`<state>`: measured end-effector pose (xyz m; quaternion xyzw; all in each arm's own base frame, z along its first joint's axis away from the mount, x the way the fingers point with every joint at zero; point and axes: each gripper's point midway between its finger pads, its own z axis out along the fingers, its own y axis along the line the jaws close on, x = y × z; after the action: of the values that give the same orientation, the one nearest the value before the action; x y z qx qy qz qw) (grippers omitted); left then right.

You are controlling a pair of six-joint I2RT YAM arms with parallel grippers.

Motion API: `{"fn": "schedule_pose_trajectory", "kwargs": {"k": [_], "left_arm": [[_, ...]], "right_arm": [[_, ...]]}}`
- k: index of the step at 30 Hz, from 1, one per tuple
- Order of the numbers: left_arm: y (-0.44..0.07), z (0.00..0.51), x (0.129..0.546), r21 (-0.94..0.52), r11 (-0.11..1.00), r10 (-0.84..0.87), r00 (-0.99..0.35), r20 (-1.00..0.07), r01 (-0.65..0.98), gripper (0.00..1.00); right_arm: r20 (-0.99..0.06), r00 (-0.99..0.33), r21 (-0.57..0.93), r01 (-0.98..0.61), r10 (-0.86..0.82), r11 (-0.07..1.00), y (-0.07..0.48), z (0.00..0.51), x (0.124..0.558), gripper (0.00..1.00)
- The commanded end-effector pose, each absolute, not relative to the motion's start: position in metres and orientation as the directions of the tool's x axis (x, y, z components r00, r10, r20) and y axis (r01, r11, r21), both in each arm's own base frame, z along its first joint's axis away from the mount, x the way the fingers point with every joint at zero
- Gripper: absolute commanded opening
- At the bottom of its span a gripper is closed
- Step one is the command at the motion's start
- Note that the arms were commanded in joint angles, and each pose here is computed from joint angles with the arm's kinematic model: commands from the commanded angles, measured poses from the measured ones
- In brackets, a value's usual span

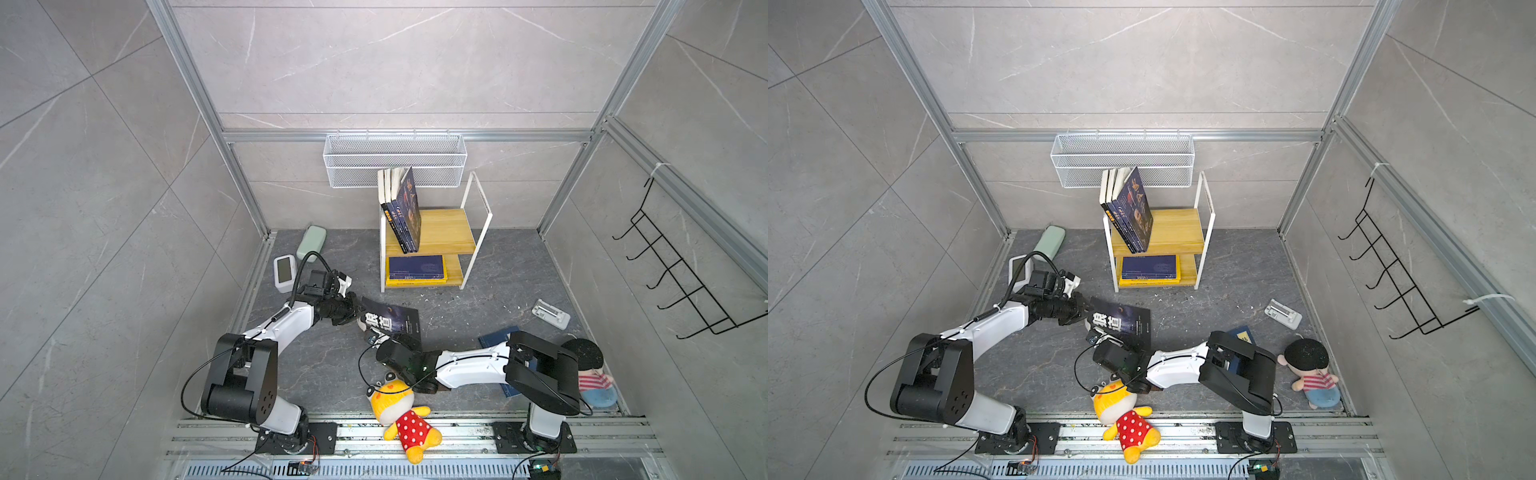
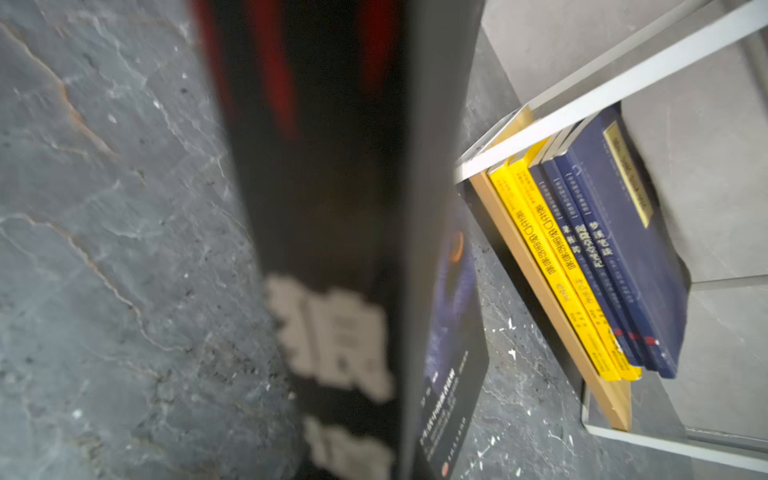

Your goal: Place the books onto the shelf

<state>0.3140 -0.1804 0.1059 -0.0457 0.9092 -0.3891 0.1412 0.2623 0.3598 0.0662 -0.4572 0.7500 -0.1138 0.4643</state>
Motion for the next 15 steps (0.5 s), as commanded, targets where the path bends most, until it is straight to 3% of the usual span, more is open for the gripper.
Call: {"fn": "schedule_pose_trajectory", "kwargs": {"k": [1,9,15], "left_arm": [[-0.177,0.137,0.31,-0.71,0.689,-0.161,-0.926,-0.341,0.142,0.48],[-0.14,0.17,0.32,-0.597,0.752,-0.145,-0.813,-0.564,0.28,0.76],[-0.108,0.177,0.317,-0.556,0.786,-0.19,-0.751,-0.632,0.269,0.92]], "right_arm": [[-0.611,-0.191,-0.608,-0.508,-0.768,0.61,0.342,0.076,0.272,0.0],[-0.624,-0.192,-0.613,-0.481,-0.757,0.627,0.323,0.094,0.268,0.0],[-0.702,-0.194,-0.544,-0.475,-0.685,0.692,0.308,0.128,0.259,0.0]]}}
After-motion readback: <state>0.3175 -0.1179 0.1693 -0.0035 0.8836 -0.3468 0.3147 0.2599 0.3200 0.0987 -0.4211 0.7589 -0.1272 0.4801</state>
